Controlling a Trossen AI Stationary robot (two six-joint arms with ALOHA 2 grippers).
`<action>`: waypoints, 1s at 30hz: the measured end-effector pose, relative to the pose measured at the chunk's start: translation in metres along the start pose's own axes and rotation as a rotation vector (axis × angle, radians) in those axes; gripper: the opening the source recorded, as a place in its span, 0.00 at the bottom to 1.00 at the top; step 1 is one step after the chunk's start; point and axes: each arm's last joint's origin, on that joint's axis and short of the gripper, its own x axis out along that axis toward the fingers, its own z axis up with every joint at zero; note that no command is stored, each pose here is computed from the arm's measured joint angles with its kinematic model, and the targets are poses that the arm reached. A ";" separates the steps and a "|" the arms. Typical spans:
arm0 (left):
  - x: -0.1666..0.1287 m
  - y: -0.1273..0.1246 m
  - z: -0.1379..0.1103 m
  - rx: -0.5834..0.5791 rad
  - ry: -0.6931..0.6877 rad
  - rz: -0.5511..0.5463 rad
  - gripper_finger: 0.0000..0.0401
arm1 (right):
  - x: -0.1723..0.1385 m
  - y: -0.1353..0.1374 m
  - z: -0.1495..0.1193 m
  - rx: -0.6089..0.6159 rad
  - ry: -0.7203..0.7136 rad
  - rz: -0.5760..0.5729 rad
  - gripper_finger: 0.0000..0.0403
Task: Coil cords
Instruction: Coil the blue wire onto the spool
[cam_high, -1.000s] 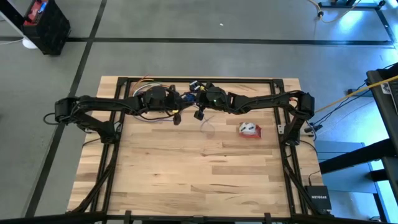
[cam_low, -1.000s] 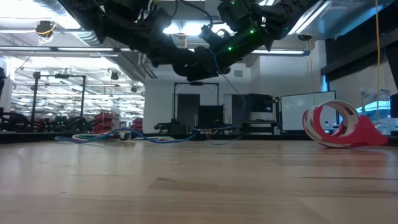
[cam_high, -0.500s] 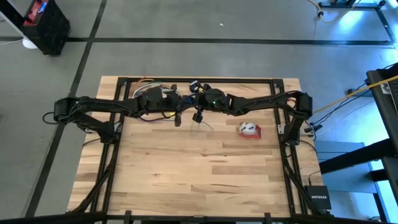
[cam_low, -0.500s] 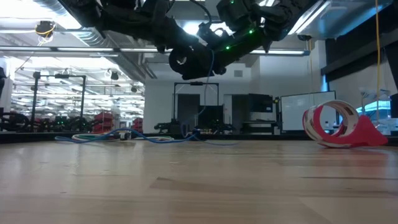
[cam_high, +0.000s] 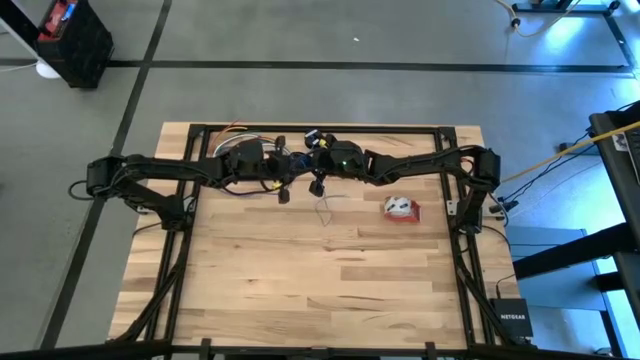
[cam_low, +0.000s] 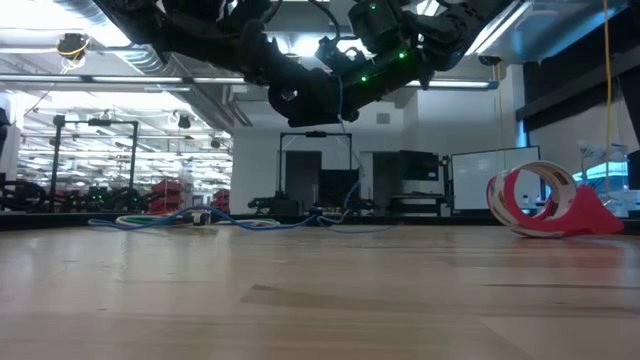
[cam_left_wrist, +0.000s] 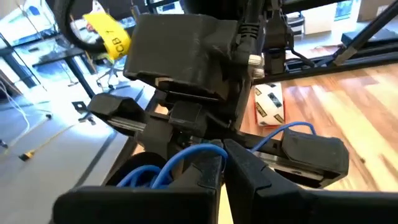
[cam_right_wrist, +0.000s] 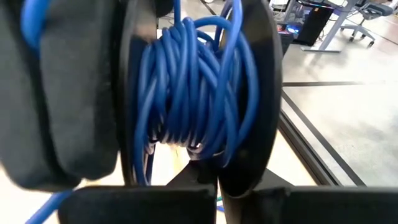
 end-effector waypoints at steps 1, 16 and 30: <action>0.000 -0.001 0.000 0.015 -0.002 0.000 0.02 | 0.000 0.000 0.000 0.000 0.000 0.004 0.00; -0.006 -0.012 0.014 -0.134 0.140 -0.073 0.41 | 0.000 0.002 -0.001 -0.006 0.010 0.035 0.00; -0.027 -0.010 0.045 -0.054 0.417 0.020 0.41 | 0.000 0.001 0.000 -0.006 0.010 0.026 0.00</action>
